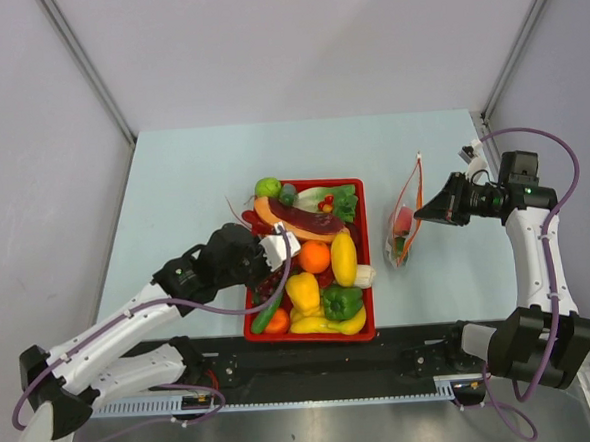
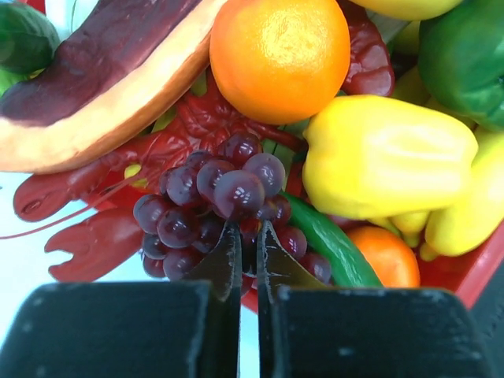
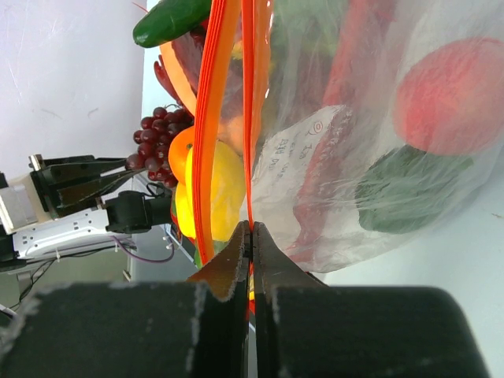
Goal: Place the food in the zip-top bag and seal the zipper
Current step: Pick up the fake fruit from the bin, then place the fake fruit in the zipper food storage bag.
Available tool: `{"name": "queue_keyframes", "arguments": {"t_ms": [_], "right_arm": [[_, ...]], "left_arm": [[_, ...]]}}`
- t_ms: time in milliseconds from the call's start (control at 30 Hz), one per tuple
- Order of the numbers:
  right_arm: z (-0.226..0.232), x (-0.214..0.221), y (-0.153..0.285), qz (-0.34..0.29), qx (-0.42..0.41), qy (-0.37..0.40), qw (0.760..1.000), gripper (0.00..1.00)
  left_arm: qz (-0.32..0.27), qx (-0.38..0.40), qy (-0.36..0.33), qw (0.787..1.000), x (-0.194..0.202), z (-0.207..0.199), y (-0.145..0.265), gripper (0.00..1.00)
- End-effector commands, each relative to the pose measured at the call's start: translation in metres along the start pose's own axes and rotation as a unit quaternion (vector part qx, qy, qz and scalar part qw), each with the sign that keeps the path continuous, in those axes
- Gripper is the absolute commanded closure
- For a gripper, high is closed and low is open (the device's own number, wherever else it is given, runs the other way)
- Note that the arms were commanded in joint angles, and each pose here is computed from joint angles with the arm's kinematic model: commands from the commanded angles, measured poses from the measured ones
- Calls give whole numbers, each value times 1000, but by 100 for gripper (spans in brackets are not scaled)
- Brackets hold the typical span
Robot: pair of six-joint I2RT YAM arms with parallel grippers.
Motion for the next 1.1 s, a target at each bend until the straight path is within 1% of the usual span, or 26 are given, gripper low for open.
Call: {"name": "queue_keyframes", "arguments": {"t_ms": [0, 200, 267, 467, 500, 567, 600, 633, 700, 733, 800, 833, 867, 933, 967, 1067], "right_arm": [[4, -3, 1, -6, -7, 15, 1000, 100], [3, -4, 0, -6, -8, 13, 1000, 100], [4, -4, 0, -5, -9, 13, 1000, 100], [5, -4, 0, -5, -13, 14, 1000, 100], [4, -4, 0, -4, -13, 12, 1000, 100], [6, -4, 0, -5, -16, 14, 1000, 100], [5, -3, -1, -3, -16, 14, 1000, 100], [6, -4, -1, -3, -18, 15, 1000, 100], [6, -4, -2, -2, -19, 15, 1000, 100], [6, -5, -2, -2, -20, 15, 1000, 100], [8, -6, -1, -1, -21, 17, 1000, 100], [8, -6, -1, 0, -20, 17, 1000, 100], [9, -7, 0, 0, -20, 18, 1000, 100], [10, -8, 0, 0, -22, 20, 1000, 100], [9, -8, 0, 0, -21, 19, 1000, 100], [10, -8, 0, 1, -22, 19, 1000, 100]], "left_arm": [[-39, 2, 10, 999, -28, 0, 28, 100], [-73, 14, 13, 997, -61, -1, 52, 100], [-77, 18, 14, 997, -70, -1, 55, 100], [-129, 42, 23, 991, -122, -2, 72, 100], [-144, 46, 26, 988, -139, -2, 75, 100], [-172, 63, 33, 983, -162, -5, 79, 100], [-191, 71, 31, 978, -183, -7, 82, 100], [-202, 77, 33, 976, -194, -8, 82, 100], [-244, 101, 30, 964, -225, -18, 92, 100], [-241, 109, 28, 964, -234, -21, 80, 100], [-271, 131, 11, 954, -257, -37, 84, 100], [-274, 138, 8, 952, -263, -43, 77, 100], [-296, 143, 12, 944, -274, -47, 76, 100], [-319, 160, 20, 934, -289, -57, 74, 100], [-333, 169, 29, 927, -301, -61, 66, 100], [-355, 200, 42, 912, -321, -78, 49, 100]]}}
Point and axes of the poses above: each gripper's point midway between its finger pads, its own y axis back along the fingers, its own z axis along the line the jaws close on, x = y × z, the point moved 6 cm from there along y, back along the fingers, and after that the axes turned 10 degrees about y, right-handed, at the moved point
